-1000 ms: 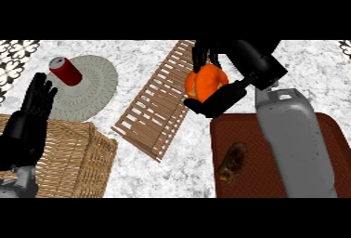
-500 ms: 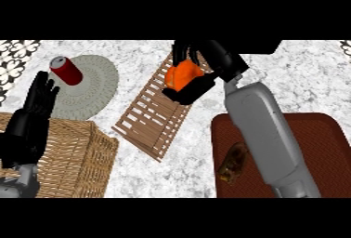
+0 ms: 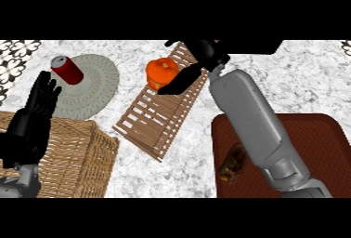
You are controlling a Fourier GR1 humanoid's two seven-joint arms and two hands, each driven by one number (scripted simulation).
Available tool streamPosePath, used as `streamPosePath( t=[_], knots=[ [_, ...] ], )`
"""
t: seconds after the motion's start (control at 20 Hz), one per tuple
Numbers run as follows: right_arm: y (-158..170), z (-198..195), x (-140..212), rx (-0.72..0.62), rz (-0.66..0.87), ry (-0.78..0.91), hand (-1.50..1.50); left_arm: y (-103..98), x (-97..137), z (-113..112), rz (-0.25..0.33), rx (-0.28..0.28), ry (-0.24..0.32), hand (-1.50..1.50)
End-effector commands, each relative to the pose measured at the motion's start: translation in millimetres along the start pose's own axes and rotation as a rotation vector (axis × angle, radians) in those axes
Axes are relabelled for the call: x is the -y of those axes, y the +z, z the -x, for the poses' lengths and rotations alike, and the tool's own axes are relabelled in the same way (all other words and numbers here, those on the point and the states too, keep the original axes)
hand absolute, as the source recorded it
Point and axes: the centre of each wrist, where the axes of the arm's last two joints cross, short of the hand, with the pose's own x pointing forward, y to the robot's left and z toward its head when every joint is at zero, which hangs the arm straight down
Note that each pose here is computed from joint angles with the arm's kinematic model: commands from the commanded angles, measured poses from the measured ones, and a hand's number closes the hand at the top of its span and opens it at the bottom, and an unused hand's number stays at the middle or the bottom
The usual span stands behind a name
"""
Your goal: Pick the squash from the tray and place it in the tiered shelf
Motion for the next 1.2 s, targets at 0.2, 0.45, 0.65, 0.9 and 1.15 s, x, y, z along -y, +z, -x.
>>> streamPosePath(
  t=[0.2, 0.45, 0.65, 0.9, 1.15],
  knots=[
    [-7, 6, 6, 0.086, 0.012, -0.139, -1.5, 9, 21, 25, 0.023, -0.078, 0.051, 0.0],
    [-6, -5, 43, 0.111, 0.097, -0.249, -1.5, 11, 12, 23, 0.016, -0.075, 0.047, 0.0],
    [7, 5, 94, -0.007, 0.195, -0.263, -1.5, 18, 13, 19, 0.006, -0.074, 0.026, 0.0],
    [39, 23, 159, -0.078, 0.261, -0.275, -1.5, 12, 23, 30, -0.005, -0.065, 0.046, 0.0],
    [81, 52, 212, -0.124, 0.273, -0.294, -1.5, 6, 24, 17, 0.026, -0.059, 0.059, 0.0]
  ],
)
